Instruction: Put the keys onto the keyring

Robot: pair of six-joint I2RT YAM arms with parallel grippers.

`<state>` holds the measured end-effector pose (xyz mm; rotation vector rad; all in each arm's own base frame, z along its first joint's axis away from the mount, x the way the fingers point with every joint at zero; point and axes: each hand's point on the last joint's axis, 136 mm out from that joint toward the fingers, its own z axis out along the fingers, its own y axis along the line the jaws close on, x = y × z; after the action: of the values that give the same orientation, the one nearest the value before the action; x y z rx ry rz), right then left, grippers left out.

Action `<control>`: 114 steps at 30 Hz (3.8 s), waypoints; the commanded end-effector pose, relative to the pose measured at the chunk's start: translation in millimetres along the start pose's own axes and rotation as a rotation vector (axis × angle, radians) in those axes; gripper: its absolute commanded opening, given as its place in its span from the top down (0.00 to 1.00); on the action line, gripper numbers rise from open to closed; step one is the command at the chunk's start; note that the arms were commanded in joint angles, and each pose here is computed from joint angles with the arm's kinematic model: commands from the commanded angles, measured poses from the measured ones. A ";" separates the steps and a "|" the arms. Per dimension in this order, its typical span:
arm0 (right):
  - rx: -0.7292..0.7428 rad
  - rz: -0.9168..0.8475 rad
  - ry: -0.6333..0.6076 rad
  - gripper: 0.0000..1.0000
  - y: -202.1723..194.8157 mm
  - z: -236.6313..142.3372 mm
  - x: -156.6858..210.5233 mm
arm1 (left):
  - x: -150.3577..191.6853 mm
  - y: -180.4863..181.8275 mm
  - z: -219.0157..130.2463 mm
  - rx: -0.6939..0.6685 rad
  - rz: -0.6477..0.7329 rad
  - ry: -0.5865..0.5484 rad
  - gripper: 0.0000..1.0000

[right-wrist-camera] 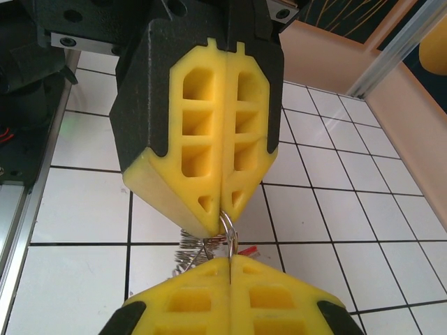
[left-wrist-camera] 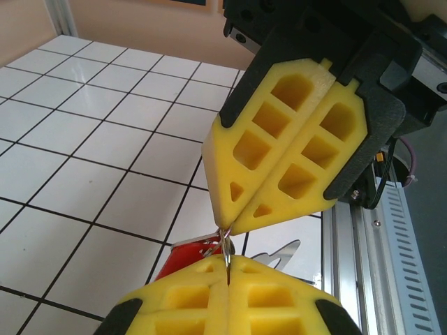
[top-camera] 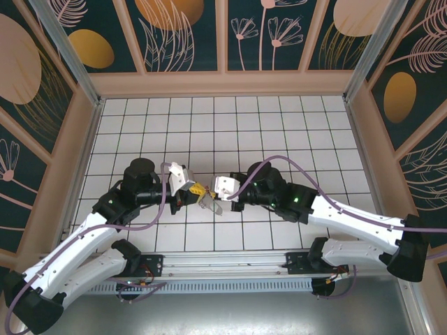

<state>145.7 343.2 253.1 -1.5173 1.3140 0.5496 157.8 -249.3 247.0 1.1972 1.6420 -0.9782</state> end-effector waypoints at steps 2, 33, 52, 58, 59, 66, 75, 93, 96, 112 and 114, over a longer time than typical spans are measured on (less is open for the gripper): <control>0.067 -0.008 0.033 1.00 -5.2 -2.0 9.1 | -25.0 -7.6 -5.7 0.027 0.052 -0.078 1.00; 0.068 -0.044 0.062 1.00 6.4 13.3 21.3 | -35.4 -5.4 -7.6 0.010 0.036 -0.129 1.00; 0.151 0.049 -0.126 0.71 -11.9 -28.6 -13.6 | -38.6 -4.4 -9.1 -0.002 0.018 -0.173 1.00; 0.103 0.076 -0.234 0.73 -13.3 -45.8 -30.9 | -46.4 -12.9 -9.8 0.050 0.047 -0.190 1.00; 0.084 0.079 -0.242 0.73 -12.2 -46.0 -32.5 | -48.4 -13.4 -10.3 0.053 0.052 -0.193 1.00; 0.001 0.103 -0.281 0.73 -11.4 -41.6 -42.4 | -51.0 -13.5 -11.1 0.050 0.070 -0.187 1.00; -0.047 0.144 -0.277 0.73 -13.7 -27.9 -40.8 | -45.7 -12.8 -8.7 0.055 0.061 -0.176 1.00; -0.096 0.190 -0.292 0.81 -14.7 -12.6 -35.8 | -43.6 -12.0 -6.5 0.059 0.058 -0.173 1.00; -0.099 0.189 -0.293 0.88 -14.9 -12.0 -35.7 | -43.2 -11.4 -5.9 0.058 0.056 -0.171 1.00; 0.072 0.052 0.015 1.00 -46.2 -0.2 -10.6 | -32.2 24.1 -8.6 -0.157 0.069 -0.074 0.80; 0.088 0.025 0.080 1.00 -47.6 7.0 -3.6 | -31.6 28.5 -10.5 -0.187 0.080 -0.059 0.75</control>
<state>173.2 350.1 276.6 -1.4340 1.3643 0.6385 180.7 -249.5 275.5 1.1000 1.5599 -0.8772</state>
